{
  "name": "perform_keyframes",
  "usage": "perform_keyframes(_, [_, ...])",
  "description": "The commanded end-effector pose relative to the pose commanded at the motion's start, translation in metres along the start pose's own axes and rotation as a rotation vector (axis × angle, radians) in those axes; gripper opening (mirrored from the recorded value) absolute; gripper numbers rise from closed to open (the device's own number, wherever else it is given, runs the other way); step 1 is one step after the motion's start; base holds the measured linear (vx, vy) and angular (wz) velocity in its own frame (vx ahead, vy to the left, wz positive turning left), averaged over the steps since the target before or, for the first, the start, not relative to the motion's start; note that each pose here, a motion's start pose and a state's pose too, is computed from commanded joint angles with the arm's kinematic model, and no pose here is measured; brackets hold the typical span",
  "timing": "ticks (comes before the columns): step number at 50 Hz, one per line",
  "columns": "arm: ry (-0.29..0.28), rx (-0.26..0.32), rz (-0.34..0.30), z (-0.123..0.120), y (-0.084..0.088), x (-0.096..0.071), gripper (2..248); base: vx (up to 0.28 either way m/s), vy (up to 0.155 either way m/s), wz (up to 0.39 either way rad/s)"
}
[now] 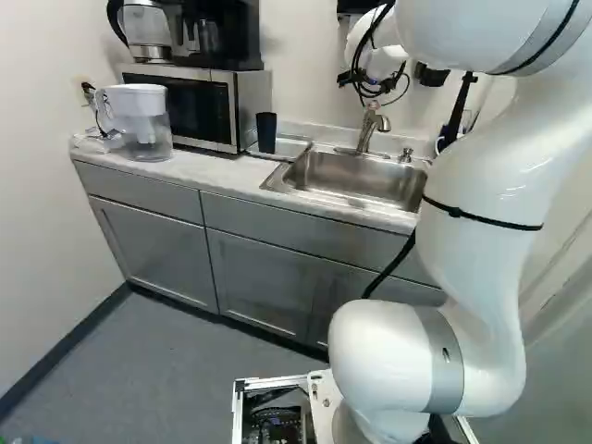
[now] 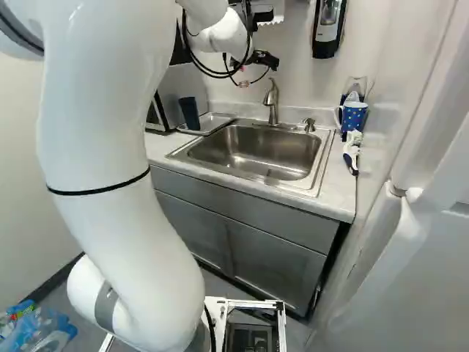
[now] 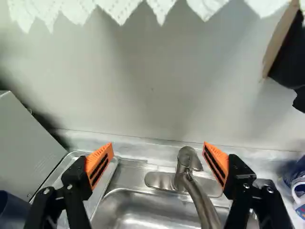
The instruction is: Rinse the cup and place it in the tray
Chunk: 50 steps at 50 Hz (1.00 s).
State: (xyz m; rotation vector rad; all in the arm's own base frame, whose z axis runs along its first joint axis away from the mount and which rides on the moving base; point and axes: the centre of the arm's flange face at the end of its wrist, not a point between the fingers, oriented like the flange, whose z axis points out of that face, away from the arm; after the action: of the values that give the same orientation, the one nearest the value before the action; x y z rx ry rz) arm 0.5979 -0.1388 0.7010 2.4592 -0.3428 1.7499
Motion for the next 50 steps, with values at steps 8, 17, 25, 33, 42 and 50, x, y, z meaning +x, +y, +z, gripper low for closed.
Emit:
perform_keyframes(8, [-0.003, 0.009, -0.003, -0.012, -0.005, -0.004, 247, 0.0, 0.0, 0.0])
perform_keyframes(17, [-0.006, 0.024, -0.009, -0.023, -0.015, -0.007, 247, 0.0, 0.0, 0.0])
perform_keyframes(25, [-0.009, 0.042, -0.015, -0.032, -0.026, -0.011, 247, 0.0, 0.0, 0.0])
perform_keyframes(33, [-0.035, 0.06, -0.023, -0.04, -0.037, -0.016, 247, 0.0, 0.0, 0.0])
perform_keyframes(42, [-0.097, 0.073, -0.031, -0.046, -0.045, -0.024, 247, 0.0, 0.0, 0.0])
perform_keyframes(50, [-0.165, 0.076, -0.036, -0.049, -0.048, -0.031, 247, 0.0, 0.0, 0.0])
